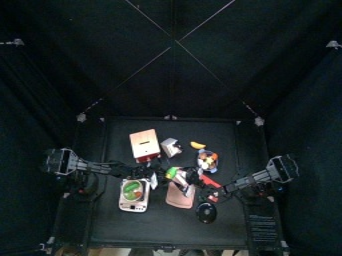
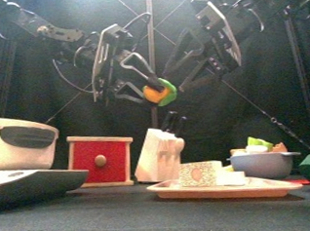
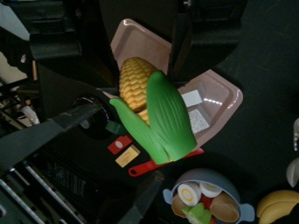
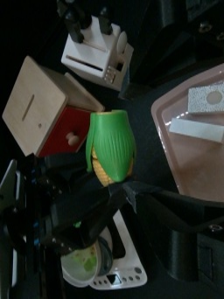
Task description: Peel corn husk and drop
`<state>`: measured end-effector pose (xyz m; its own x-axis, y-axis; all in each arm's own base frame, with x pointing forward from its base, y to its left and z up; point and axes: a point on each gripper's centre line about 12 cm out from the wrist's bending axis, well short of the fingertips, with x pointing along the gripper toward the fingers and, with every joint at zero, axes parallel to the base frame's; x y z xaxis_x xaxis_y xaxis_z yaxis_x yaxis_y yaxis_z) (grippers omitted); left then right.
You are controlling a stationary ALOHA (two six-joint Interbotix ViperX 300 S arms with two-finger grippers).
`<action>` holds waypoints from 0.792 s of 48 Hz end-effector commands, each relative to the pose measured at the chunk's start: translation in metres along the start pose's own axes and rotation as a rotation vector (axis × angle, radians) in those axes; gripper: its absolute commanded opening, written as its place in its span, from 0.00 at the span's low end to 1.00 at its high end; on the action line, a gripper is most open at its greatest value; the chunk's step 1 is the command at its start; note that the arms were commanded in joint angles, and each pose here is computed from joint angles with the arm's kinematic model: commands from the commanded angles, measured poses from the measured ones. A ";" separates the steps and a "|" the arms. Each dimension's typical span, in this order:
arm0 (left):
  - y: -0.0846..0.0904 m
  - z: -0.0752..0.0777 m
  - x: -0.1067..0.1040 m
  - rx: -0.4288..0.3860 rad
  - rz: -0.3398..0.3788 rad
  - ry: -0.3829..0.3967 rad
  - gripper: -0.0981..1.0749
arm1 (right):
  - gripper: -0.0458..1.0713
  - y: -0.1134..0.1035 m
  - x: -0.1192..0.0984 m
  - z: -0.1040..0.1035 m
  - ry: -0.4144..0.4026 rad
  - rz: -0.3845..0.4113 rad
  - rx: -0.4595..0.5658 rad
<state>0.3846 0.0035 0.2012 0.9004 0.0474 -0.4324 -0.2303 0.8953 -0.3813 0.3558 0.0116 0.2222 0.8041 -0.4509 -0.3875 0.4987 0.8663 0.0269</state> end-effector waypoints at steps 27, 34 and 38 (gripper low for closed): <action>-0.007 0.007 -0.002 0.009 -0.023 -0.035 0.62 | 0.97 0.003 0.006 0.014 -0.007 0.047 0.011; -0.007 0.004 -0.002 0.010 -0.021 -0.027 0.62 | 0.97 0.002 0.007 0.015 -0.011 0.043 0.009; -0.006 0.002 -0.002 0.011 -0.018 -0.022 0.62 | 0.97 0.002 0.007 0.015 -0.010 0.043 0.011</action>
<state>0.3830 0.0009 0.1993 0.9019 0.0432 -0.4298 -0.2237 0.8979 -0.3792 0.3636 0.0095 0.2201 0.8173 -0.4087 -0.4061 0.4609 0.8868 0.0351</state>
